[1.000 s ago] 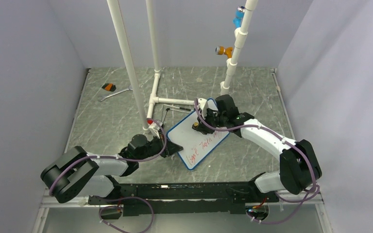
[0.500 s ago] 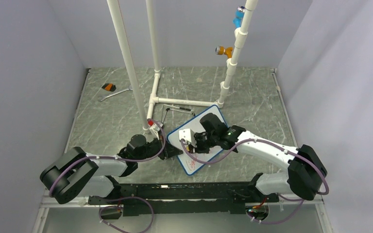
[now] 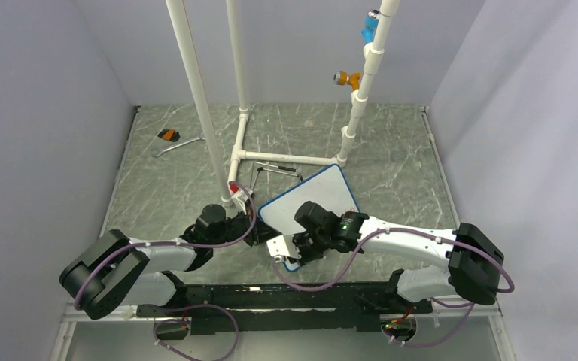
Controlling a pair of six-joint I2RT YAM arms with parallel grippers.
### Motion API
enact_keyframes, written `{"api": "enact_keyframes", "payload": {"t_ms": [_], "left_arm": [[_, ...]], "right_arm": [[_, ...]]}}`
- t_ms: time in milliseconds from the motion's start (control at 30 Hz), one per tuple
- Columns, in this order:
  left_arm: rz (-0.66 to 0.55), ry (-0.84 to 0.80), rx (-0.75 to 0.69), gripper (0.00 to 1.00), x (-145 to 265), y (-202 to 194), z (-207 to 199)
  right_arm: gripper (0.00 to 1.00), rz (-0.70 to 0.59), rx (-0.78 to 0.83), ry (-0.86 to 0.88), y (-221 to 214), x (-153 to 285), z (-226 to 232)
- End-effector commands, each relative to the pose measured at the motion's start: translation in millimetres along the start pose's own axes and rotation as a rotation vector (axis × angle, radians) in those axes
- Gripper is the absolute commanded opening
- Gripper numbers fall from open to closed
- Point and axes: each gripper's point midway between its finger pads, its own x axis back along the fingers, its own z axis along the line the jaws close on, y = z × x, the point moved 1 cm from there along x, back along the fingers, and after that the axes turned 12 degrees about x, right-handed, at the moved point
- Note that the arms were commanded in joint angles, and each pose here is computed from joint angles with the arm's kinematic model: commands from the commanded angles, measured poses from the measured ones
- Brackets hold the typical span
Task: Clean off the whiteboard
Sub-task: Erase the whiteboard at the center of the board.
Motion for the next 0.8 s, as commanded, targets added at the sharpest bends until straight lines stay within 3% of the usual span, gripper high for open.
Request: {"api": "enact_keyframes", "payload": {"t_ms": [0,200,567,767], "left_arm": [[0.03,-0.091,-0.068,0.0,-4.7,4.3,-23.2],[0.039,-0.1,-0.06,0.0,-7.5,3.7,-22.0],[0.029,-0.081,-0.083,0.0,-5.0,9.9,-22.6],[0.024,-0.081,-0.081,0.0,-3.0,9.8,-21.7]], "right_arm": [[0.0,-0.001,-0.008,-0.218,21.4,17.2,-58.6],[0.0,0.019,-0.027,-0.285,18.3,19.7,-69.5],[0.0,0.091,0.122,0.136,-20.2,-8.2,37.6],[0.0,0.073,0.08,0.017,-1.5,-11.5,6.0]]}}
